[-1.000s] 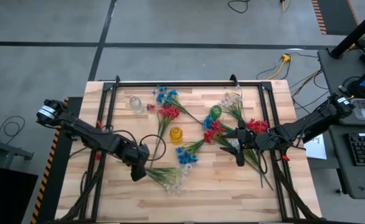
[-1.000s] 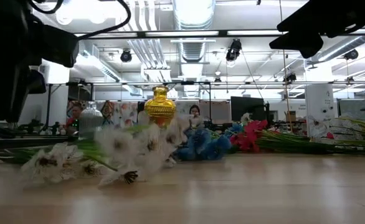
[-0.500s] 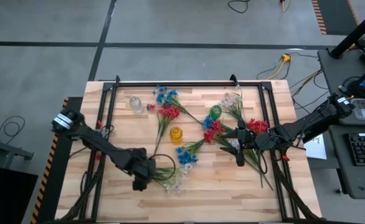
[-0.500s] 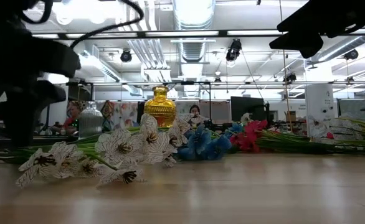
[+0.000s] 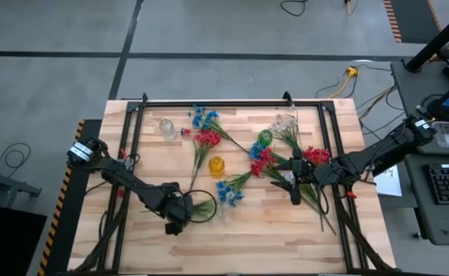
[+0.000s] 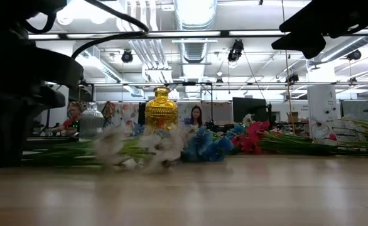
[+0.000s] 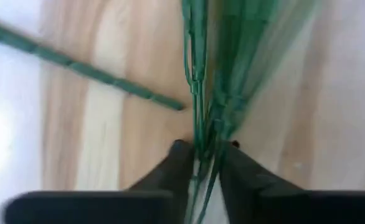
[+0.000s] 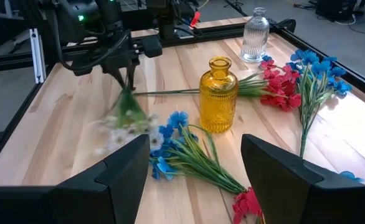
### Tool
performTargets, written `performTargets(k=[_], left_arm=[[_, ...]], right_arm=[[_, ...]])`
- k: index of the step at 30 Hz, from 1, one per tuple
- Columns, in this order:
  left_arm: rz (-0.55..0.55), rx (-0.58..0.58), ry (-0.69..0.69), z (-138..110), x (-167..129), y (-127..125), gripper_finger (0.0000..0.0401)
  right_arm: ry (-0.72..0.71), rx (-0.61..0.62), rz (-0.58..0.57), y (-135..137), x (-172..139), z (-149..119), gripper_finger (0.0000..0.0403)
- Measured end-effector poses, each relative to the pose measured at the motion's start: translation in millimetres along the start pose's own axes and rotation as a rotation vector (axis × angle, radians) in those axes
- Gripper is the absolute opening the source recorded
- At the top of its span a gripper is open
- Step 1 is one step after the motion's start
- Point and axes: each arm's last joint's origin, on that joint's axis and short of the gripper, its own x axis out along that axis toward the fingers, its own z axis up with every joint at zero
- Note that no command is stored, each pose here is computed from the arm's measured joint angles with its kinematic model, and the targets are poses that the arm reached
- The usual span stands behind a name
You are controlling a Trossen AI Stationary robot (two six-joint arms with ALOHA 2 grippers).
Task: Sort flowers into vase by color
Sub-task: Put the bottom left white flowers into the yellow vase
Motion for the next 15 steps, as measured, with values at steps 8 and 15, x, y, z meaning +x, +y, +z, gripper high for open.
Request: performTargets(k=[8, 15], left_arm=[[-0.065, -0.011, -0.075, 3.1, -32.7, -2.0, 0.0002], [-0.137, 0.004, -0.319, 7.4, -99.9, 6.7, 0.0000]], right_arm=[[0.003, -0.002, 0.000, -0.1, 0.0, -0.3, 0.0244], [0.004, -0.002, 0.000, -0.1, 0.0, -0.4, 0.0244]])
